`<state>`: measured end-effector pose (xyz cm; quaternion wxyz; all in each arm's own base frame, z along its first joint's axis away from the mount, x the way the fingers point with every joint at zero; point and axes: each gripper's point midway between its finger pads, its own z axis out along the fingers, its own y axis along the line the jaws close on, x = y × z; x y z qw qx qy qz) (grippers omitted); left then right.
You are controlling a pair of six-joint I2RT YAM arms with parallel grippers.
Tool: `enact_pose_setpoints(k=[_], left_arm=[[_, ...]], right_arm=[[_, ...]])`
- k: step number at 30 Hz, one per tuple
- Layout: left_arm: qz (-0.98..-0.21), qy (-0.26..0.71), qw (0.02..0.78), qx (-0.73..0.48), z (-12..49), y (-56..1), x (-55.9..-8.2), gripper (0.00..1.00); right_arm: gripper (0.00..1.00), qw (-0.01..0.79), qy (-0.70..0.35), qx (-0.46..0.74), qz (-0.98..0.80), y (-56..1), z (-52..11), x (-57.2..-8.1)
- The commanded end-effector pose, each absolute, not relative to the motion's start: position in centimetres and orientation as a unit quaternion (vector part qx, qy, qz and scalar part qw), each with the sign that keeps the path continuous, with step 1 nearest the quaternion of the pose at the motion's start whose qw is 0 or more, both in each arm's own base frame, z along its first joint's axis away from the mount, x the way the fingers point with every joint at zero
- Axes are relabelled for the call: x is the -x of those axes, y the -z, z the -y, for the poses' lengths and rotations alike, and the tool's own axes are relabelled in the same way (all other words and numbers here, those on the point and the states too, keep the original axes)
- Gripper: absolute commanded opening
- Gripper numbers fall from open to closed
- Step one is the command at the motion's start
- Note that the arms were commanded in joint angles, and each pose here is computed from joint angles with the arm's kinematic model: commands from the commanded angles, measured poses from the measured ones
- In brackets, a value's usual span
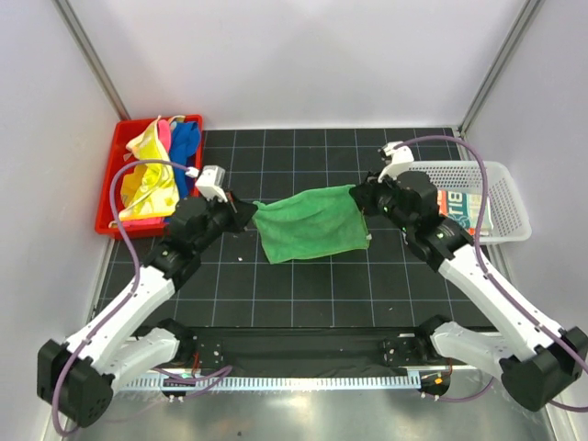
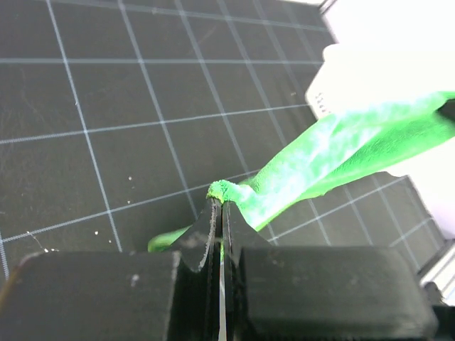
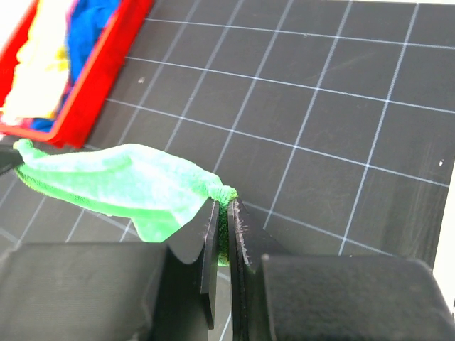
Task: Fold and stack the towels
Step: Fold the towel
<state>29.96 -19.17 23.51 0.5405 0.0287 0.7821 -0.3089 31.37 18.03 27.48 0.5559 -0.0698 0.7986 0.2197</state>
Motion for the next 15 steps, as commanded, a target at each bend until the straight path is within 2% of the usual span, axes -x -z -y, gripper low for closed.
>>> enact_pose_setpoints(k=[1, 9, 15], left_arm=[[-0.751, 0.329, 0.570, -0.054, 19.0, -26.7, -28.1, 0.00], [-0.724, 0.348, 0.592, -0.058, 17.7, -30.7, -25.0, 0.00], [-0.747, 0.301, 0.592, 0.010, 15.9, -28.9, -27.0, 0.00]], right_arm=[[0.01, 0.581, -0.245, 0.085, -0.771, -30.5, -18.0, -29.3], [0.01, 0.587, -0.300, 0.097, -0.746, -33.8, -18.4, -26.1], [0.01, 0.576, -0.291, 0.084, -0.759, -31.7, -18.8, -27.4]])
